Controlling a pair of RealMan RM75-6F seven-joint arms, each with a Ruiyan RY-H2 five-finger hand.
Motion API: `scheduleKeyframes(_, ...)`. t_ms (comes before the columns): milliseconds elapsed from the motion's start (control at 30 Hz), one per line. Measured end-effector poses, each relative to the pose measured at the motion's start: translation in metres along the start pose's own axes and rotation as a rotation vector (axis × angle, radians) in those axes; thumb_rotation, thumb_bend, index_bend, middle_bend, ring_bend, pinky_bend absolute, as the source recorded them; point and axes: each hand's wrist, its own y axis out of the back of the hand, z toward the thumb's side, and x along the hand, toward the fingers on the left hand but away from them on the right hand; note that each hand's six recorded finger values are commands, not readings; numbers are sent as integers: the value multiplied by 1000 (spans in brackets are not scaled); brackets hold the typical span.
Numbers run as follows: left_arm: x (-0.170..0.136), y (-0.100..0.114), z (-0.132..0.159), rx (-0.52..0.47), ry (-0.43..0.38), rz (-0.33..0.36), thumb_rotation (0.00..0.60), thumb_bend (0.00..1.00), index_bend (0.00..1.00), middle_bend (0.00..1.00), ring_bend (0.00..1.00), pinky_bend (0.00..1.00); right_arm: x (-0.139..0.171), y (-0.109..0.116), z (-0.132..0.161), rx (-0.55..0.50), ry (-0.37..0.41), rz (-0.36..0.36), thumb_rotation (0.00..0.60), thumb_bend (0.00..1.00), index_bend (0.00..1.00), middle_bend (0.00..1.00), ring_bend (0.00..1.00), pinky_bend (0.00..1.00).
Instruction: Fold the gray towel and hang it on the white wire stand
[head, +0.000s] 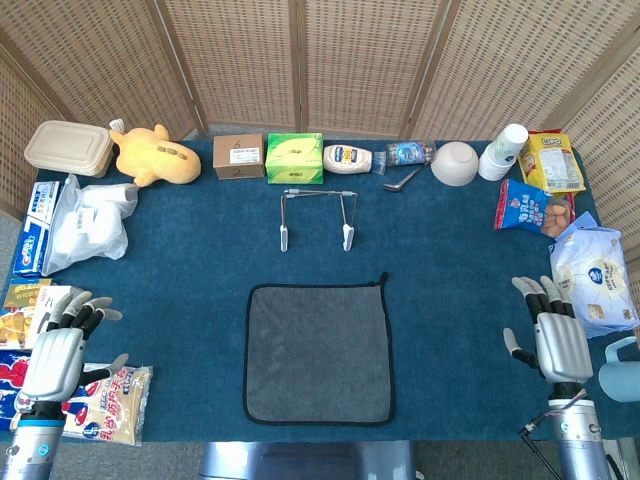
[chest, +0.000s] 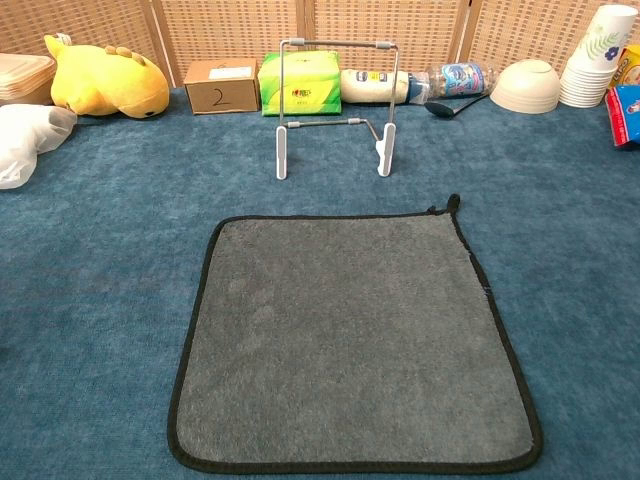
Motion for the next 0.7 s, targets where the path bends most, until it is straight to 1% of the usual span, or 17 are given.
scheduleKeyframes(300, 1, 4, -2, 7, 0, -1, 600, 267, 350, 255, 148, 54, 3, 1, -2, -6, -7, -7, 600, 369, 136, 152, 27, 0)
scheduleKeyframes(700, 8, 2, -2, 7, -16, -17, 600, 267, 347, 253, 148, 54, 4, 5, 1, -2, -11, -15, 600, 369, 136, 152, 27, 0)
